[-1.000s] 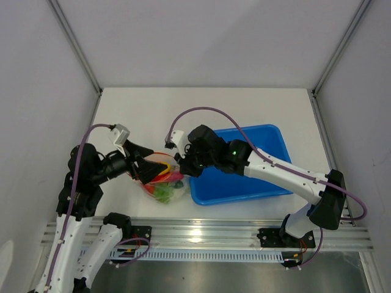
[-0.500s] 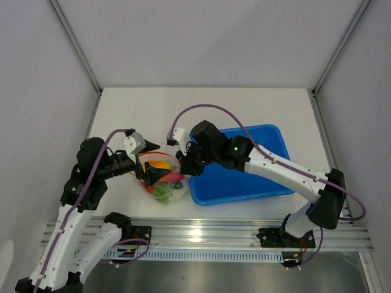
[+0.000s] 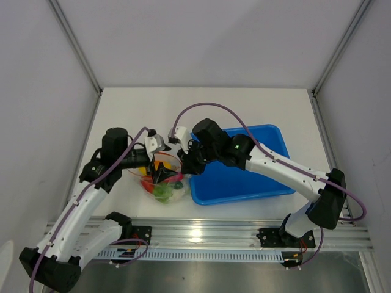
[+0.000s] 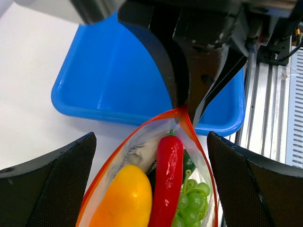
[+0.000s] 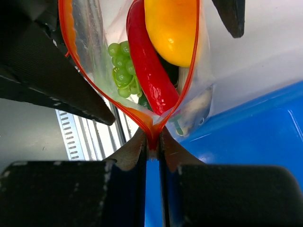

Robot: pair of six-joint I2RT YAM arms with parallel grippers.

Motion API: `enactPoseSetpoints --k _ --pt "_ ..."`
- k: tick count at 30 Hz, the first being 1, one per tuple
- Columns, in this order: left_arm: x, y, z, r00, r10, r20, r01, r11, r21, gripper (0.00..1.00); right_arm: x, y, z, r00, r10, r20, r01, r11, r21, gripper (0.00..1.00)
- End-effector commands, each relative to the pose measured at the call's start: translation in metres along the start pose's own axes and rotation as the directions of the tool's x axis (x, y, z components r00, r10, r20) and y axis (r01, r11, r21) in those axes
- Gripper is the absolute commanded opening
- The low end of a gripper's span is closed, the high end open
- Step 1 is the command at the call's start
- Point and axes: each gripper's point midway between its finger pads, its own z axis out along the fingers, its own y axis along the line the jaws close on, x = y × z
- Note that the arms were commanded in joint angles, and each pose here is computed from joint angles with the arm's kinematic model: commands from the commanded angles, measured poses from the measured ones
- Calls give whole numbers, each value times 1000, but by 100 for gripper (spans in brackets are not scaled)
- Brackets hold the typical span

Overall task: Place the food in the zip-top bag and seal the zipper
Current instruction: Adjust the zipper food storage bag at the center of the board.

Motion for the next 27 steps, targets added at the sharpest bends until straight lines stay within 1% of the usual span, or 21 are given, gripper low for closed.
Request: enactPoseSetpoints --k 1,5,8,11,14,16,17,18,22,23,25,27 --pt "-7 -4 6 995 90 41 -93 994 56 99 -28 2 -12 996 -43 81 44 999 -10 0" --pt "6 -2 15 999 54 6 -55 994 92 99 -31 2 -12 995 -39 88 41 999 -22 0" --pt "13 1 18 998 57 -14 -56 995 81 100 -30 2 -10 996 -38 82 41 999 -27 0" --pt "11 3 18 997 82 -2 -81 995 59 100 -29 1 -11 996 -40 79 42 999 -23 0" --pt "-2 7 12 988 147 52 -147 989 -2 100 -28 1 -10 996 -40 75 42 999 -25 0" --pt "-6 8 9 985 162 53 -161 987 -19 99 -29 0 -10 996 -39 76 41 999 -24 0" --pt "3 6 8 991 130 18 -129 992 -5 98 -29 1 -10 996 -40 77 42 999 -25 0" --pt "-4 5 7 991 132 18 -132 991 2 97 -30 0 -9 996 -41 78 43 999 -25 0" --pt "3 -1 11 997 77 3 -77 996 50 87 -32 -1 -9 996 -40 79 41 999 -19 0" --pt "4 -3 10 997 72 -2 -72 996 55 80 -34 -1 -9 996 -39 82 41 999 -15 0" --pt "11 -5 10 998 52 -34 -50 998 48 77 -35 -2 -10 996 -41 83 42 999 -10 0" --pt "15 -7 10 997 47 -57 -45 998 32 70 -37 -3 -11 995 -43 90 44 999 -4 0"
